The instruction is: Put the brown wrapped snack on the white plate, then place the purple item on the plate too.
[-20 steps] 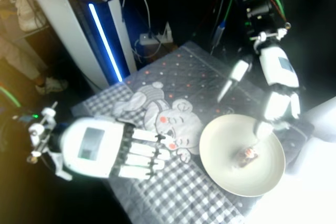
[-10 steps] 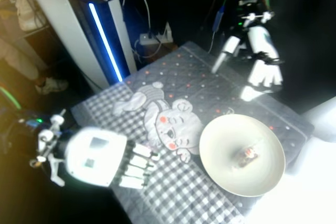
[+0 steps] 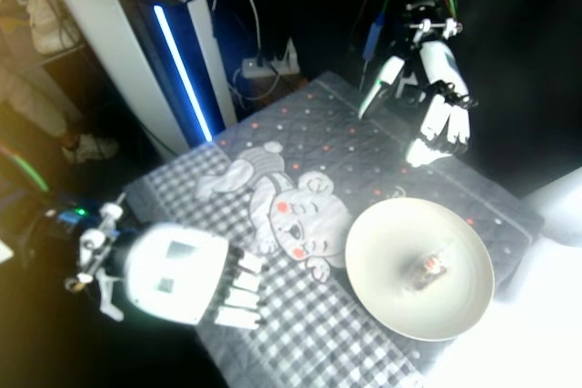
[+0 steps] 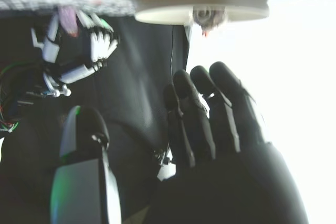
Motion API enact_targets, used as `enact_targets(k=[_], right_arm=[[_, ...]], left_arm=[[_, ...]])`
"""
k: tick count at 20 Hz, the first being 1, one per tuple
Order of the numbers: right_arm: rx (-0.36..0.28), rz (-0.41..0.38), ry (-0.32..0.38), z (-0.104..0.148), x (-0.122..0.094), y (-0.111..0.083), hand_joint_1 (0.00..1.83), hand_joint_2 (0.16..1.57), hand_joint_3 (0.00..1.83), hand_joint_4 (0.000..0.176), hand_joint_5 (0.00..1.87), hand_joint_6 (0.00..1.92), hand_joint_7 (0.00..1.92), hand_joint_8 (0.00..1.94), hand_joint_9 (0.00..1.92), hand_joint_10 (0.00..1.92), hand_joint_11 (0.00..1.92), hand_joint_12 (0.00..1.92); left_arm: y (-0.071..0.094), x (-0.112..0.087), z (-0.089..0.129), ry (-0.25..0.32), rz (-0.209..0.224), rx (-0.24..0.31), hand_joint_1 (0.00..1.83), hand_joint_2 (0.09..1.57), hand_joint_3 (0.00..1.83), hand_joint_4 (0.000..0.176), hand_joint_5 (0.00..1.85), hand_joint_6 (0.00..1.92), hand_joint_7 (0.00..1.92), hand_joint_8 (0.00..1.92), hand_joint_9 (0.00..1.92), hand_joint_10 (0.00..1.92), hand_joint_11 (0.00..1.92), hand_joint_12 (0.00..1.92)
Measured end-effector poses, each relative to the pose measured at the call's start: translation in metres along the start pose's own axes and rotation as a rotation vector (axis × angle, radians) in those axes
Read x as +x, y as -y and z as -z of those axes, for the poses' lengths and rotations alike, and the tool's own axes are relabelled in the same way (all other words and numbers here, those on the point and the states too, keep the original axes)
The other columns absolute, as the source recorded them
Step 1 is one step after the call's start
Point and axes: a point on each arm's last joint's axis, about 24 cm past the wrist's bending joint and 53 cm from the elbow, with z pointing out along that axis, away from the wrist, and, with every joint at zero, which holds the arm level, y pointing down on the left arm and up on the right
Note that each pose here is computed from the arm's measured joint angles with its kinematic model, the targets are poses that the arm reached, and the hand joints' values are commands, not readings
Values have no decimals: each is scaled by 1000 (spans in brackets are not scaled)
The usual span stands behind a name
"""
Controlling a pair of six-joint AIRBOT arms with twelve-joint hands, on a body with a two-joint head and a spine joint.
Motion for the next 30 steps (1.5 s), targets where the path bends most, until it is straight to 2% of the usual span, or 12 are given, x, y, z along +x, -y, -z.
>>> enact_targets(k=[3,5,7,8,11,12,14,16,20,24,26,30], right_arm=[[-88,-100,117,-10,-26,-9,1345,1091,0,0,939,958,1086,815,966,1113,781,1178],[-138,-112,154,-29,-41,-29,1246,1071,0,2,1024,855,1134,805,1026,762,851,1177],[-214,-116,207,-48,-63,-60,1252,1051,0,0,1038,866,1222,639,1167,718,968,1221],[-261,-114,242,-61,-76,-79,1250,1044,0,22,1070,835,1216,622,1151,690,935,1235],[-258,-80,204,-94,-62,-94,1275,1065,1,0,1023,714,1160,881,1038,841,796,1465],[-242,-66,180,-108,-53,-97,1062,933,0,0,770,258,888,565,810,766,537,1444],[-208,-57,156,-131,-43,-102,793,800,0,86,288,11,443,52,448,297,133,1301],[-194,-57,168,-141,-50,-106,649,764,0,165,20,0,91,1,290,47,55,1211],[-166,-44,155,-143,-48,-100,633,771,0,176,0,0,0,0,29,23,0,491],[-229,-92,196,-108,-72,-111,749,787,0,176,0,0,0,0,0,0,0,3],[-352,-179,297,-50,-98,-113,692,779,0,176,0,0,0,0,0,0,0,0],[-317,-219,312,-2,-90,-80,770,750,0,176,0,0,0,0,0,0,0,0]], left_arm=[[7,4,4,15,35,31,889,872,0,0,724,5,787,36,465,937,205,1490],[14,8,6,21,50,62,864,891,1,0,719,1,798,31,478,754,7,1010],[24,7,10,46,77,100,937,881,0,0,669,0,761,10,493,657,150,1136],[28,5,13,54,76,122,945,875,0,0,670,0,764,10,506,671,206,1214],[25,-1,13,73,83,116,949,865,0,0,670,3,746,1,535,549,209,1116],[25,-2,13,75,82,115,971,859,0,0,669,1,742,0,549,471,234,1066],[27,-1,13,74,81,123,951,861,1,0,658,1,731,2,572,336,219,1108],[28,0,11,74,79,133,895,863,0,0,655,0,722,1,563,303,164,1159],[33,-6,13,99,92,152,862,875,2,0,619,0,704,0,561,275,113,1179],[26,-6,30,122,125,138,870,863,0,10,575,0,683,3,577,222,61,1298],[29,-27,55,200,144,156,866,891,11,0,592,8,656,0,535,202,26,1293],[30,-43,79,267,250,211,875,946,2,4,415,0,512,0,593,59,24,1230]])
